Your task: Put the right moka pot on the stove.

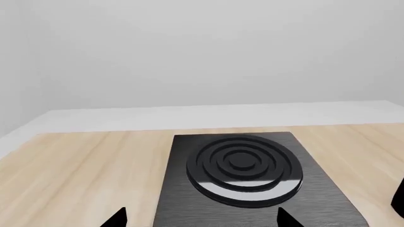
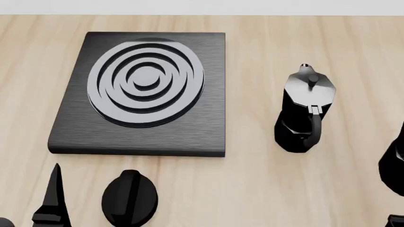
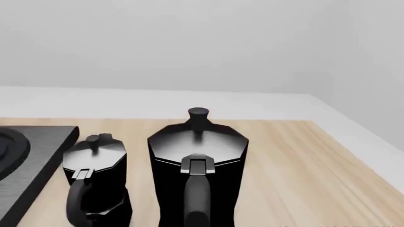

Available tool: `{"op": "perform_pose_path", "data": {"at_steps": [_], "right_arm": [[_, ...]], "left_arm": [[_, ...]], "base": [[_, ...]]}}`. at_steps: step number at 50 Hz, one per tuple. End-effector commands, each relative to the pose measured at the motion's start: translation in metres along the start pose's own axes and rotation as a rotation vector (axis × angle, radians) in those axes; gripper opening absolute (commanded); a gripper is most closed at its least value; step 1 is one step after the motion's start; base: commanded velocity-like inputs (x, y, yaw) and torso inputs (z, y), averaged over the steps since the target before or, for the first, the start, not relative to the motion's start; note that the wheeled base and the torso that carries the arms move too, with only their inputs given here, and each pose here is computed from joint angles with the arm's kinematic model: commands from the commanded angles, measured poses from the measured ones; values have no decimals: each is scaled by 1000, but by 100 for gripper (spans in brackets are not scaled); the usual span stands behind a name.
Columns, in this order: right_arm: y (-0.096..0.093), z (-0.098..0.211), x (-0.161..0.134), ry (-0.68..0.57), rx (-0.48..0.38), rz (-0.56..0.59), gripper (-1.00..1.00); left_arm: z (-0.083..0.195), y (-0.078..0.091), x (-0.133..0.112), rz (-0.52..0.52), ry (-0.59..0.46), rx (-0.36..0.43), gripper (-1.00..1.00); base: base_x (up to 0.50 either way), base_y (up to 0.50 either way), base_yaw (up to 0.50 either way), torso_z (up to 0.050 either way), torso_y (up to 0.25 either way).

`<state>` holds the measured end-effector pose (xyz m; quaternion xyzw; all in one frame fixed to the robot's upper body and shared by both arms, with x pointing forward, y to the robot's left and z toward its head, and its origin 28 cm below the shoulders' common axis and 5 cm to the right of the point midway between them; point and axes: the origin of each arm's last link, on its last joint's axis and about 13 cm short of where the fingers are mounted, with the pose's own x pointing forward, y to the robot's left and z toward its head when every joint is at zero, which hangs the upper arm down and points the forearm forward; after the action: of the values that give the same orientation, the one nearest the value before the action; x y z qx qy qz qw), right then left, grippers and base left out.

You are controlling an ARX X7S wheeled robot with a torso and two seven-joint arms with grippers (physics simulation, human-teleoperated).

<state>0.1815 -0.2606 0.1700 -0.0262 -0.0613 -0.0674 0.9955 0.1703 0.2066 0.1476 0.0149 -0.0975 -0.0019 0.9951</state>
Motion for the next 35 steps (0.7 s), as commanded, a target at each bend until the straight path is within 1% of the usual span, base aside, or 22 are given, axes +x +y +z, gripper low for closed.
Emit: {"op": "perform_pose_path", "data": {"at_steps": [1,3,4,5,6,16,30,35], "right_arm": [[5,3,-19,-55,-29,5,-100],[5,3,-22,-62,-25,3,-100],[6,13,-22,-66,-25,3,-100],[7,5,-25,-63,-24,6,-100],[7,4,-26,-63,-27,8,-100],[12,1,-41,-71,-10,27,-100],[27,4,-58,-87,-14,113,-100],[32,3,-63,-86,-12,127,-100]], "left_arm": [[0,0,0,0,2,2,100],[-1,0,0,0,1,1,100],[-1,0,0,0,0,3,100],[-1,0,0,0,-1,4,100],[-1,0,0,0,-1,5,100],[-1,0,0,4,-3,4,100],[0,0,0,3,1,10,100],[-1,0,0,3,4,7,100]], "base": [[0,0,0,0,0],[0,0,0,0,0],[0,0,0,0,0],[0,0,0,0,0],[0,0,0,0,0],[0,0,0,0,1],[0,0,0,0,1],[0,0,0,0,2]]}}
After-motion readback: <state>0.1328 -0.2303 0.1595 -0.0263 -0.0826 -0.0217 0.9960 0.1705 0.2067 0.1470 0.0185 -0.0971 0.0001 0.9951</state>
